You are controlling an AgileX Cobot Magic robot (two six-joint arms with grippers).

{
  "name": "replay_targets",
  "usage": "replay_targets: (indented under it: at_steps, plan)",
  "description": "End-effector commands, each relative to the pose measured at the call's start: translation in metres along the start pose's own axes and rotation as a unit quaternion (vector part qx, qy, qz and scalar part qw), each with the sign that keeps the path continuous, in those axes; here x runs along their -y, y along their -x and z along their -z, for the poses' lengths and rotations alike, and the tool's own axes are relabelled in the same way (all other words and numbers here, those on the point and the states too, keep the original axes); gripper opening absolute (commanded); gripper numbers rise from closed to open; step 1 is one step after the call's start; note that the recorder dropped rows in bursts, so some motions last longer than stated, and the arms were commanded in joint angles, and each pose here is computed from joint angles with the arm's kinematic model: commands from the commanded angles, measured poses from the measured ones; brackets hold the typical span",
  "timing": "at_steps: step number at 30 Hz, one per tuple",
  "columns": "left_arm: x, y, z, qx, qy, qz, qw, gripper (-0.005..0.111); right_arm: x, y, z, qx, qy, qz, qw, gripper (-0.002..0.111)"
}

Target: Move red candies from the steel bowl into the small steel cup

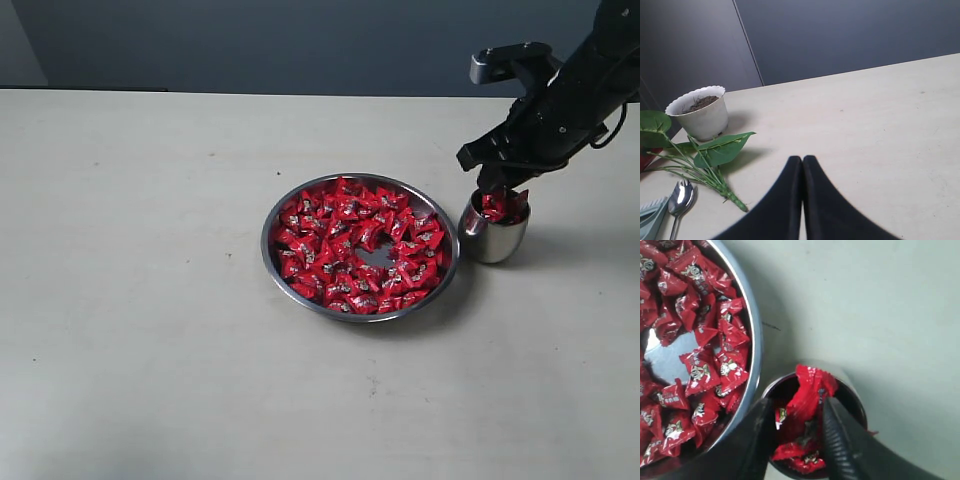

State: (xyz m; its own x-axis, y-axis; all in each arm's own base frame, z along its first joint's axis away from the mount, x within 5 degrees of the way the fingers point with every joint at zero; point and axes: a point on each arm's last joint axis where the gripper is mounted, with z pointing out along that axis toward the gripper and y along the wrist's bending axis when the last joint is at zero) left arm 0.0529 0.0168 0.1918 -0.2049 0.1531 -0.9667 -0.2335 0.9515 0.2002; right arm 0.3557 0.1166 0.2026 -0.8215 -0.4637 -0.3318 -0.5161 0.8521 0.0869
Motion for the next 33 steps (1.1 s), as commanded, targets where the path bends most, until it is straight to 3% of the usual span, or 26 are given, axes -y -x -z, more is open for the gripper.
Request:
replay_targets:
  at_steps: [1,18,28,30,33]
  plan:
    - [0.0,0.0,0.0,0.006,-0.001,-0.001,1.0,0.0,0.003,0.0,0.0,0.002,-0.006,0.004,1.0,0.035]
    - [0.0,0.0,0.0,0.006,-0.001,-0.001,1.0,0.0,-0.005,0.004,0.049,0.067,-0.022,0.015,0.997,0.035]
    - [0.0,0.0,0.0,0.006,-0.001,-0.001,1.0,0.0,-0.009,0.0,0.066,0.067,-0.016,-0.013,0.998,0.034]
    - [0.0,0.0,0.0,0.006,-0.001,-0.001,1.0,0.0,-0.011,-0.002,0.074,0.068,-0.015,-0.013,0.997,0.03]
    - [0.0,0.0,0.0,0.006,-0.001,-0.001,1.0,0.0,-0.015,-0.007,0.094,0.081,-0.019,-0.017,0.996,0.013]
